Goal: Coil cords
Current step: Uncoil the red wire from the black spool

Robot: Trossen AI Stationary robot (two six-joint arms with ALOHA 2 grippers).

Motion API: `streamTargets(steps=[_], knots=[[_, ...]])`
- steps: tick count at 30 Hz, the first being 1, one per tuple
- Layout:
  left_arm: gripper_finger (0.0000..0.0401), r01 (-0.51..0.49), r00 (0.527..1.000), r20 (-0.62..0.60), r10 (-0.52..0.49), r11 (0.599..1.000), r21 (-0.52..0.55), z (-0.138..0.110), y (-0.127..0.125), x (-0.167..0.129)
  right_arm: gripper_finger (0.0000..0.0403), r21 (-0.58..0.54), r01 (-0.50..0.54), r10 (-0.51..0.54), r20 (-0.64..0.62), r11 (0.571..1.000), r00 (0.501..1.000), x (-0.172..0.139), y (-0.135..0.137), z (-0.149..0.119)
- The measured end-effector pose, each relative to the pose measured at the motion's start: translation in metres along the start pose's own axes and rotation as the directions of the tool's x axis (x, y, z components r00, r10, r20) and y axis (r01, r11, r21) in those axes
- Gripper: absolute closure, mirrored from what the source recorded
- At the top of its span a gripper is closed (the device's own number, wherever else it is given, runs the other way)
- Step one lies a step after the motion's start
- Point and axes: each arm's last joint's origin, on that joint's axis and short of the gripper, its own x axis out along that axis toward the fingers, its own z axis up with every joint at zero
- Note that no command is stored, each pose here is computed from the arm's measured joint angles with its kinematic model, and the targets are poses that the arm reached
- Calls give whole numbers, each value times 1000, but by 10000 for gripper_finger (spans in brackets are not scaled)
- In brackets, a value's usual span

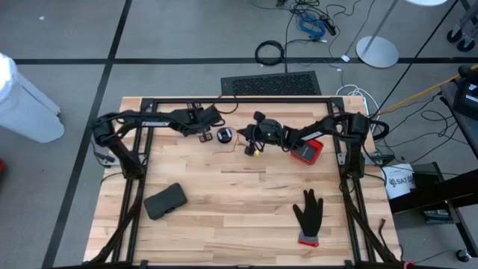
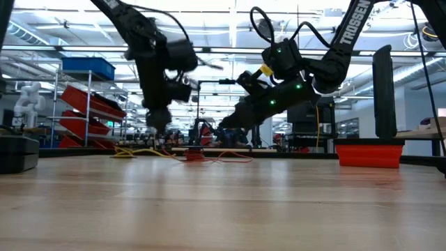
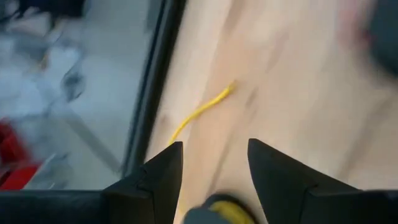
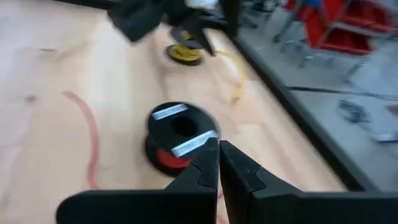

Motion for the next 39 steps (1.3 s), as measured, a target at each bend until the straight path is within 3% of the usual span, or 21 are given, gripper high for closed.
streamTargets(steps=[4, 8, 12, 16, 21, 29, 39], knots=[[214, 114, 986, 123, -116, 993, 27, 9, -4, -12, 403, 11, -60, 61, -18, 998, 998, 0, 1, -3], [214, 182, 960, 187, -207, 973, 144, 15, -17, -18, 403, 10, -98, 98, -43, 995, 994, 0, 2, -6], [214, 141, 939, 265, -221, 947, 290, 14, -40, -20, 403, 13, -134, 135, -65, 991, 989, -1, 4, -8], [214, 82, 920, 330, -213, 926, 370, 6, -59, -17, 403, 15, -158, 159, -82, 987, 984, -1, 5, -10], [214, -3, 905, 395, -160, 925, 380, -3, -75, -15, 403, 12, -163, 164, -94, 987, 982, -1, 6, -11], [214, 2, 890, 419, -179, 921, 389, -12, -83, -11, 403, 9, -160, 160, -83, 987, 984, -1, 6, -10], [214, 24, 852, 477, -213, 928, 372, -10, -74, -5, 403, 37, -147, 149, -52, 988, 988, -1, 5, -7]])
